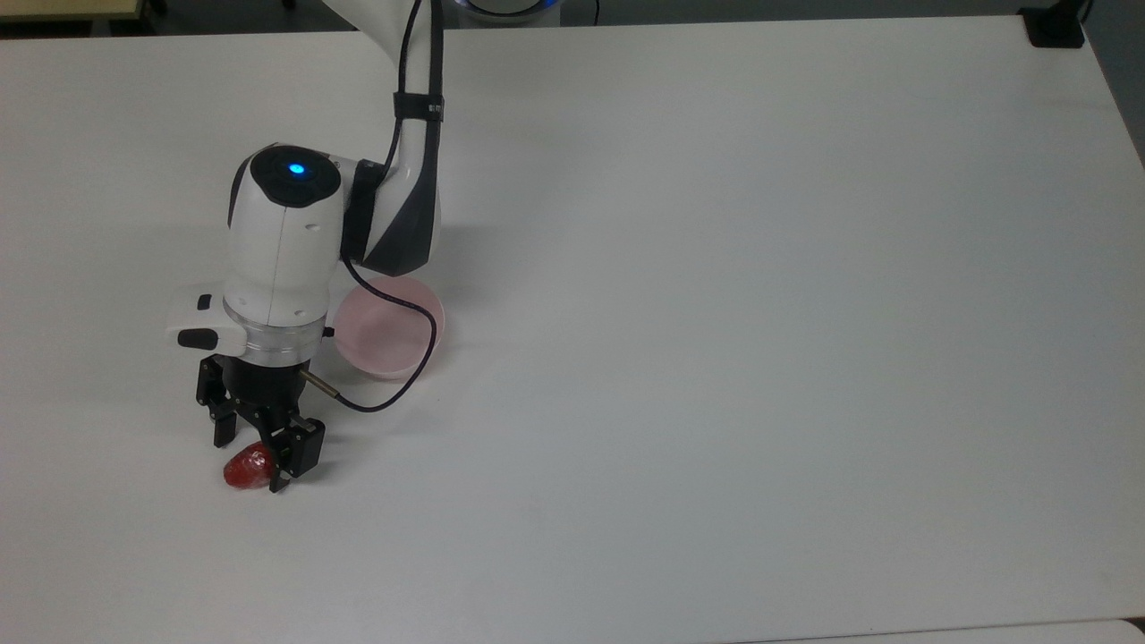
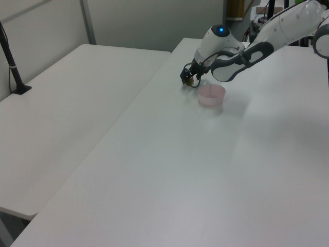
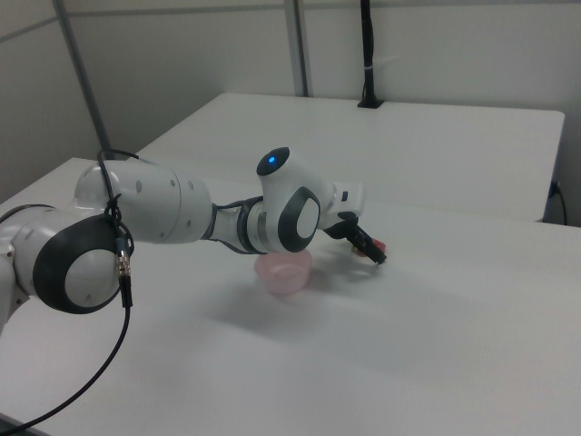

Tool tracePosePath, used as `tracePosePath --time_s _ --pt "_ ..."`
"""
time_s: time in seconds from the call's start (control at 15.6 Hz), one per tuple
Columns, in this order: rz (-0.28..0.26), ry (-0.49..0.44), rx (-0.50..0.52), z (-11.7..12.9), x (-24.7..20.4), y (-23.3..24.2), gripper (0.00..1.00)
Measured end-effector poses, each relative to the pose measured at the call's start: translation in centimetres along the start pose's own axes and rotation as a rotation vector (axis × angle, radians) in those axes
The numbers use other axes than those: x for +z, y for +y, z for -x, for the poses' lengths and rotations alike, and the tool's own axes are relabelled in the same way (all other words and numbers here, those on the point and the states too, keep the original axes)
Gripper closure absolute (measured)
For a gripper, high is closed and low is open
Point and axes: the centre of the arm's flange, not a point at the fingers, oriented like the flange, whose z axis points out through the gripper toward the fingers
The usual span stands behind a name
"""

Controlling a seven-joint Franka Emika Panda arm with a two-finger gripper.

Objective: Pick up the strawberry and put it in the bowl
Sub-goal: 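Close the gripper fingers around the red strawberry, then lift the strawberry and carry it over the pink bowl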

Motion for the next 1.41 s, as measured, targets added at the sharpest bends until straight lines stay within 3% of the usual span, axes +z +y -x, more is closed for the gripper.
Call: tracePosePath --time_s 0.19,0.26,0.83,1.22,1.41 --pt "0.007 0.009 -0.014 -0.2 -0.1 0.1 0.41" --pt "0.007 0.01 -0.016 -0.2 -0.1 0.0 0.44" --pt "0.004 0.024 -0.025 -0.7 -0.6 -0.3 0.54" --pt "-0.008 0.056 -0.018 -2.3 -2.3 -0.4 0.59" --pt "-0.025 0.096 -0.006 -4.4 -5.2 -0.6 0.59"
